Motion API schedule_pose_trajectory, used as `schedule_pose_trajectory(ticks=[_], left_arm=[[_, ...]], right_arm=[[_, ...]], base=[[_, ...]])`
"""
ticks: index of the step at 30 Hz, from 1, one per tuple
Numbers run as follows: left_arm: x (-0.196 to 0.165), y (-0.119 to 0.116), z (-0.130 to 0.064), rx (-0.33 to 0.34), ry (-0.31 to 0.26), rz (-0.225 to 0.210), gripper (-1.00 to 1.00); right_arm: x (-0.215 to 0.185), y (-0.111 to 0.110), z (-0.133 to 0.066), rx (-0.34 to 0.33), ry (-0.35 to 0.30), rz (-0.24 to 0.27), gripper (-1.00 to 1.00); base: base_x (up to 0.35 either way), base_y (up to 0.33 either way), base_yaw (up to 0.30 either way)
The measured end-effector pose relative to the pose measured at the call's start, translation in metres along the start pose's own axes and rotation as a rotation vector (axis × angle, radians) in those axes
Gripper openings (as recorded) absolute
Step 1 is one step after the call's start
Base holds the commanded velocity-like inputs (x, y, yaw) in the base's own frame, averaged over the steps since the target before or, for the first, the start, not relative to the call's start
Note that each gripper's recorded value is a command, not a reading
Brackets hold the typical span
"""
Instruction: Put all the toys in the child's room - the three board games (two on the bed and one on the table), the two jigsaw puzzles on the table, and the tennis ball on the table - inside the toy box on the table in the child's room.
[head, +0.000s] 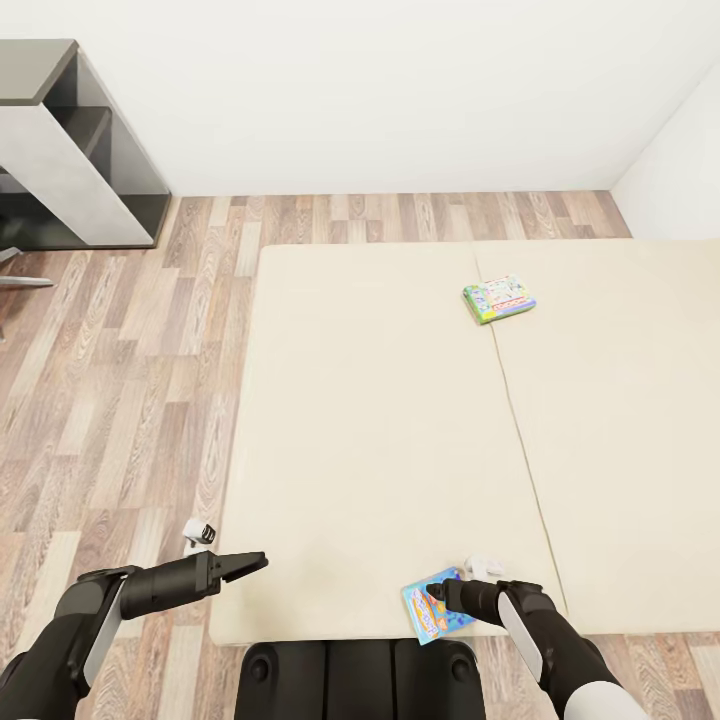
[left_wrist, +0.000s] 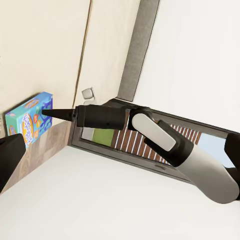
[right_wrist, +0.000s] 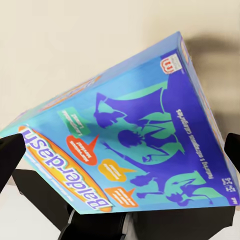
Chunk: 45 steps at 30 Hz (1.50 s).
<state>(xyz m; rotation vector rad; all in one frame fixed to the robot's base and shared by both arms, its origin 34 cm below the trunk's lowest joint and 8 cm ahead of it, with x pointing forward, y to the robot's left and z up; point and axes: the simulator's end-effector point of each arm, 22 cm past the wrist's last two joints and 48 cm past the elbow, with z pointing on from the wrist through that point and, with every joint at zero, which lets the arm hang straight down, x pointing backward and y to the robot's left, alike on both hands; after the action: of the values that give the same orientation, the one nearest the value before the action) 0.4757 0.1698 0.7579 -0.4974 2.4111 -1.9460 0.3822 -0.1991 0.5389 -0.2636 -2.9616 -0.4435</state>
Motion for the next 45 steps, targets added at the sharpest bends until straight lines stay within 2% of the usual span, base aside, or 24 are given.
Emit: schedule_pose_trajectory(ticks=[45], left_arm=[[0.0,0.0002,0.0,-0.001,0.0,0.0,1.0]], right_arm=[[0.0001,0.0008,0.0002,-0.001,0.0,0.0,1.0]], base=[[0.0,0.042,0.0]])
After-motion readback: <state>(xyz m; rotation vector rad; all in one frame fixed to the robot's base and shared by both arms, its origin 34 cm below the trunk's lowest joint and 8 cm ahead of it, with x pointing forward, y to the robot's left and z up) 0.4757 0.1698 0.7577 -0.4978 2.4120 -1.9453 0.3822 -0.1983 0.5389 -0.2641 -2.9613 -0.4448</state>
